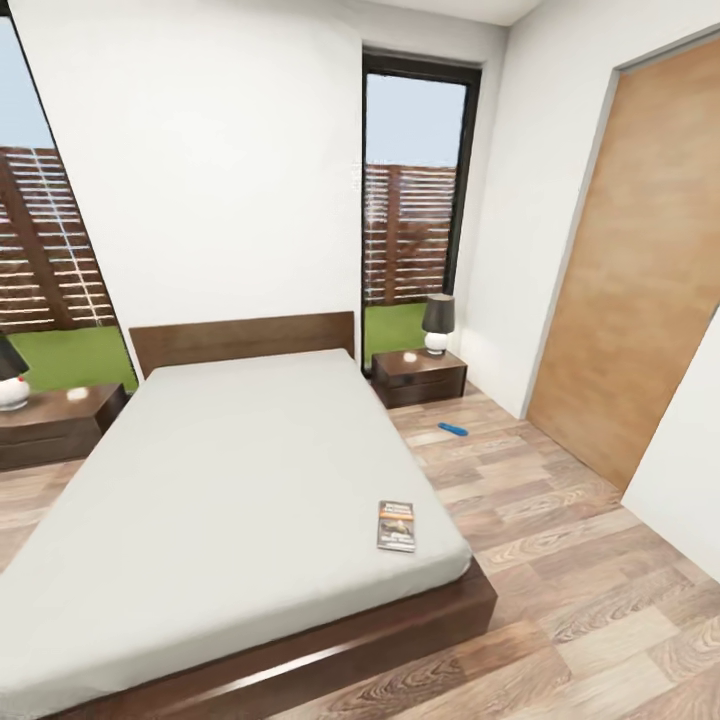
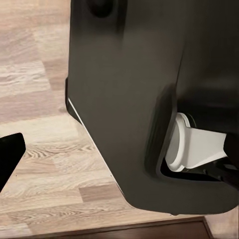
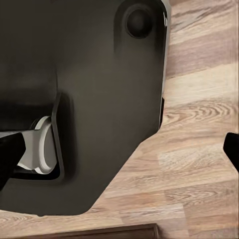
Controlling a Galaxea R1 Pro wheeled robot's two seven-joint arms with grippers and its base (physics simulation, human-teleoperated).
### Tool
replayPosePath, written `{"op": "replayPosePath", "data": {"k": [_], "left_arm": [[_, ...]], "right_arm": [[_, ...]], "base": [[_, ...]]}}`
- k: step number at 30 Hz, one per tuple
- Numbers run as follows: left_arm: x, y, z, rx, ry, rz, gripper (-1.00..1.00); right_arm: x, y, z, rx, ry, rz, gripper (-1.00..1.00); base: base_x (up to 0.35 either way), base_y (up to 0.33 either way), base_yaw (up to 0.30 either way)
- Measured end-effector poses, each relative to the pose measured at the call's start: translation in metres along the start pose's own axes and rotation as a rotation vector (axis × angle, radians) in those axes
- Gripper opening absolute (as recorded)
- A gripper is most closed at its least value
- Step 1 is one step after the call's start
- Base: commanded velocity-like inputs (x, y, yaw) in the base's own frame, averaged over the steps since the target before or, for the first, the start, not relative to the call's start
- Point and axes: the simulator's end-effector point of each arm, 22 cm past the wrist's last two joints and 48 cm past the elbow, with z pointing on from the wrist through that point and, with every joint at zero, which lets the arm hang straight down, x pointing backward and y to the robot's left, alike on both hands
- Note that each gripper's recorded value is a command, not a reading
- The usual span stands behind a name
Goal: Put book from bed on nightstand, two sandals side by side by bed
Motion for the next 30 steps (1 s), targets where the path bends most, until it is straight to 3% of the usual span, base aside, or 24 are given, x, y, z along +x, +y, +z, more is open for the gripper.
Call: {"op": "replayPosePath", "data": {"k": [11, 21, 30], "left_arm": [[0.0019, 0.0002, 0.0, -0.001, 0.005, 0.0, 1.0], [0.0024, 0.0004, 0.0, -0.001, 0.006, 0.001, 1.0], [0.0023, 0.0, 0.0, 0.0, 0.006, 0.002, 1.0]], "right_arm": [[0.0022, -0.0001, 0.0, 0.0, 0.006, 0.001, 1.0], [0.0024, 0.0003, 0.0, -0.001, 0.006, 0.001, 1.0], [0.0023, 0.0001, 0.0, 0.0, 0.006, 0.001, 1.0]], "base": [[0.04, -0.339, 0.141], [0.002, -0.1, 0.036], [0.0, -0.272, 0.163]]}}
